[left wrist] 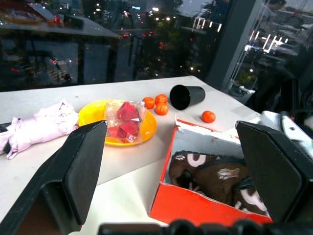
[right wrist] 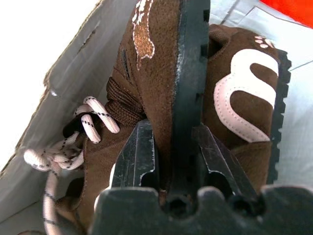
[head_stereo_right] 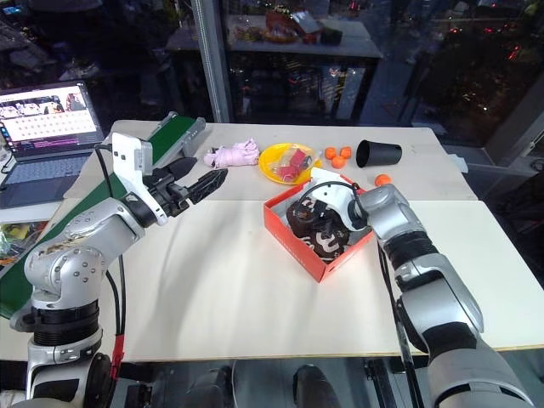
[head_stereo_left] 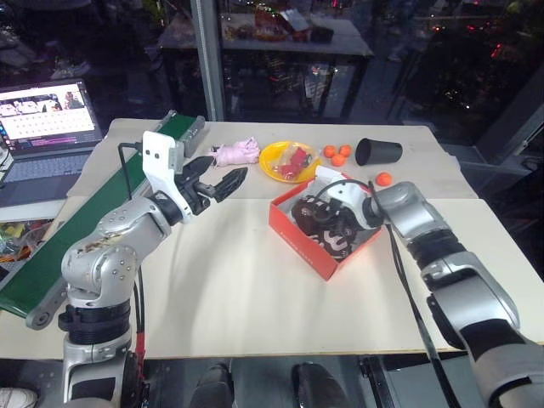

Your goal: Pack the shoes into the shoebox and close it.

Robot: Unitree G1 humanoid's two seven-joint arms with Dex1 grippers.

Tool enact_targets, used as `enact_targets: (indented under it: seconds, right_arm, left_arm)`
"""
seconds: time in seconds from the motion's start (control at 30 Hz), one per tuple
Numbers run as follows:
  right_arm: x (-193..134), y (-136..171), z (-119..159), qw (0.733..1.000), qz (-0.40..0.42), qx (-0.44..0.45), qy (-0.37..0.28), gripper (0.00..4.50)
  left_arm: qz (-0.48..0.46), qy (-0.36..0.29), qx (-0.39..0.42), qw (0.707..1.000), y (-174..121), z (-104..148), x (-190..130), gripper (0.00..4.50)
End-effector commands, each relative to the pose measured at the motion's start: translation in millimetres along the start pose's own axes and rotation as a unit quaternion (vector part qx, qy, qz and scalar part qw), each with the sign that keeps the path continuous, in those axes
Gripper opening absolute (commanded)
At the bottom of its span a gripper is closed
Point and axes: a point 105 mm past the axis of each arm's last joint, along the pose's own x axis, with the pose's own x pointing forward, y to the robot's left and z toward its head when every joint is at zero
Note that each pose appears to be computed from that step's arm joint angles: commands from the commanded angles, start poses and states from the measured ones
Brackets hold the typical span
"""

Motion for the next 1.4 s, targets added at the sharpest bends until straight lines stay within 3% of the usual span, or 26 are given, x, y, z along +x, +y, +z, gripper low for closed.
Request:
enact_targets:
  seconds: [0.03, 0.3, 0.4, 0.63, 0.73, 0.8, 0.9, 1.07, 1.13, 1.23, 1.27, 1.4]
  right_arm:
    - [30, 17, 4, 1.0, 0.014, -0.004, 0.005, 1.69]
    - [34, 14, 38, 0.998, 0.0, 0.004, -0.056, 4.35]
    - [21, 4, 48, 0.996, -0.017, 0.012, -0.082, 4.46]
    - [-65, -4, 100, 0.972, -0.011, 0.109, -0.209, 4.46]
    - [-97, 2, 98, 0.967, -0.025, 0.126, -0.222, 4.46]
    - [-119, 2, 76, 0.966, -0.06, 0.148, -0.202, 4.46]
    - [-146, 9, 33, 0.965, -0.112, 0.181, -0.152, 3.77]
    - [-184, 28, -41, 0.943, -0.203, 0.252, -0.073, 2.09]
    - [-185, 35, -63, 0.94, -0.223, 0.256, -0.046, 1.24]
    - [-166, 42, -80, 0.94, -0.225, 0.25, -0.051, 0.37]
    - [-159, 44, -84, 0.942, -0.224, 0.246, -0.053, 0.13]
    - [-122, 33, -106, 0.941, -0.246, 0.225, -0.054, 0.13]
  left_arm:
    - [-0.009, -0.011, 0.016, 1.0, -7, 8, -5, 4.5]
    - [-0.028, -0.001, 0.014, 1.0, -15, 1, -1, 4.5]
    - [-0.035, 0.006, 0.015, 0.999, -16, -2, -1, 4.5]
    - [-0.093, 0.068, 0.064, 0.991, -19, -20, -4, 4.5]
    - [-0.131, 0.098, 0.078, 0.983, -24, -29, -6, 4.5]
    - [-0.163, 0.116, 0.085, 0.976, -29, -35, -8, 4.5]
    - [-0.199, 0.13, 0.086, 0.967, -35, -40, -8, 4.5]
    - [-0.242, 0.139, 0.081, 0.957, -43, -44, 0, 4.5]
    - [-0.254, 0.142, 0.082, 0.953, -44, -46, 3, 4.5]
    - [-0.267, 0.14, 0.087, 0.95, -46, -45, 9, 4.5]
    - [-0.27, 0.14, 0.088, 0.949, -46, -44, 10, 4.5]
    - [-0.273, 0.137, 0.094, 0.948, -46, -40, 12, 4.5]
